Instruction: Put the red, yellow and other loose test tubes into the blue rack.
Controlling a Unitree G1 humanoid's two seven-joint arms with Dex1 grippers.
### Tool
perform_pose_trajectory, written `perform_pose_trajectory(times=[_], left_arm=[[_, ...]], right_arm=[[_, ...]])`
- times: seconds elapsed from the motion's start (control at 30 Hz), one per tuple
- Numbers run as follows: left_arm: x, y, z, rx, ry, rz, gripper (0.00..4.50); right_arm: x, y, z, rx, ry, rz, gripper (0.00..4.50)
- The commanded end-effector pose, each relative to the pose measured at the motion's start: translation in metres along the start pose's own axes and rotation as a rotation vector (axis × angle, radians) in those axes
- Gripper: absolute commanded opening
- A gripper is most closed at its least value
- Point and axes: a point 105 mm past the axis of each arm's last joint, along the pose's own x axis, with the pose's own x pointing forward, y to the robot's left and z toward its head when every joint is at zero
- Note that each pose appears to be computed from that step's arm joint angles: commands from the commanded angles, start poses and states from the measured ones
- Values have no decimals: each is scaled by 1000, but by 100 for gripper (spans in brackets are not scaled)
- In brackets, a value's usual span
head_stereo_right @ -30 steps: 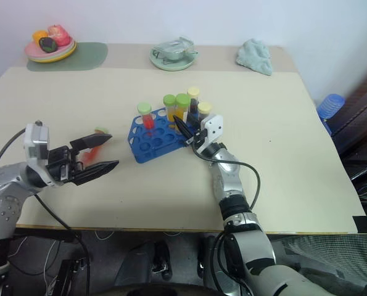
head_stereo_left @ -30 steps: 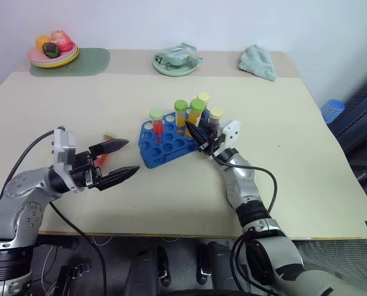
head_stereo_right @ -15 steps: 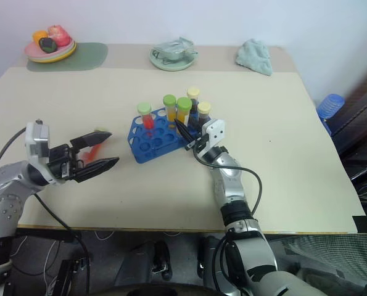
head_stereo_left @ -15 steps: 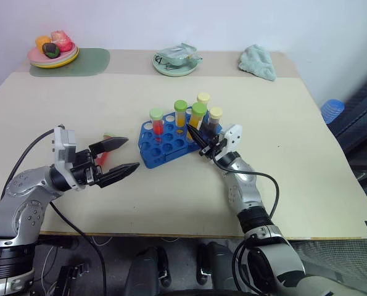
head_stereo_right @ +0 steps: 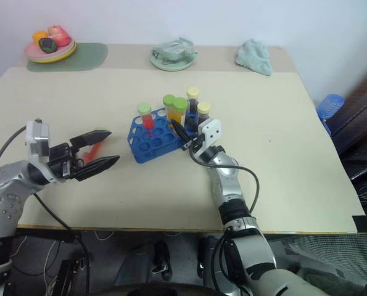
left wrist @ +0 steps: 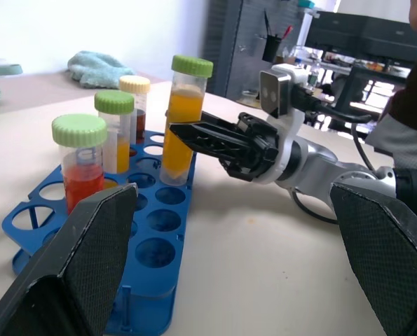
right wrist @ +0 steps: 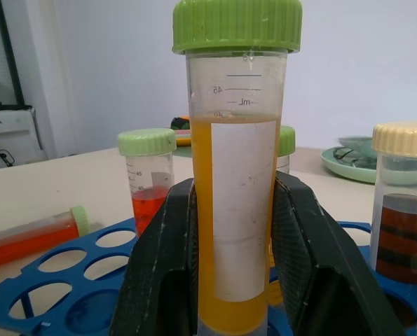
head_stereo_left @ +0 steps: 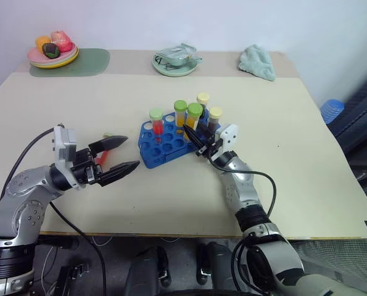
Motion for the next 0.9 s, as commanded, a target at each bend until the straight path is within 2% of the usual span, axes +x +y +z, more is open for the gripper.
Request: perform_pose_trajectory(times=[0.03,0.43,0.67,0.73,0.77,0.9], left_arm=[[0,-3,8,38,-11,-5,450],[3,-4,6,31,-21,-8,450],[5,-2,6,29,-25,-14,450],[6,-3,6,27,-27,-16,450],[6,-3,5,25,-29,-14,450],[6,-4,5,17,-38,-5,450]], right_arm=[[-4,-6,-6,0,30,-16,82],[-21,-12,-6,-21,42,-26,82],[-18,-9,-7,22,48,-4,82],[-15,-9,-2,29,29,-1,184],[-14,-9,1,0,22,3,214],[-11,-10,11,-167,-6,-27,413]])
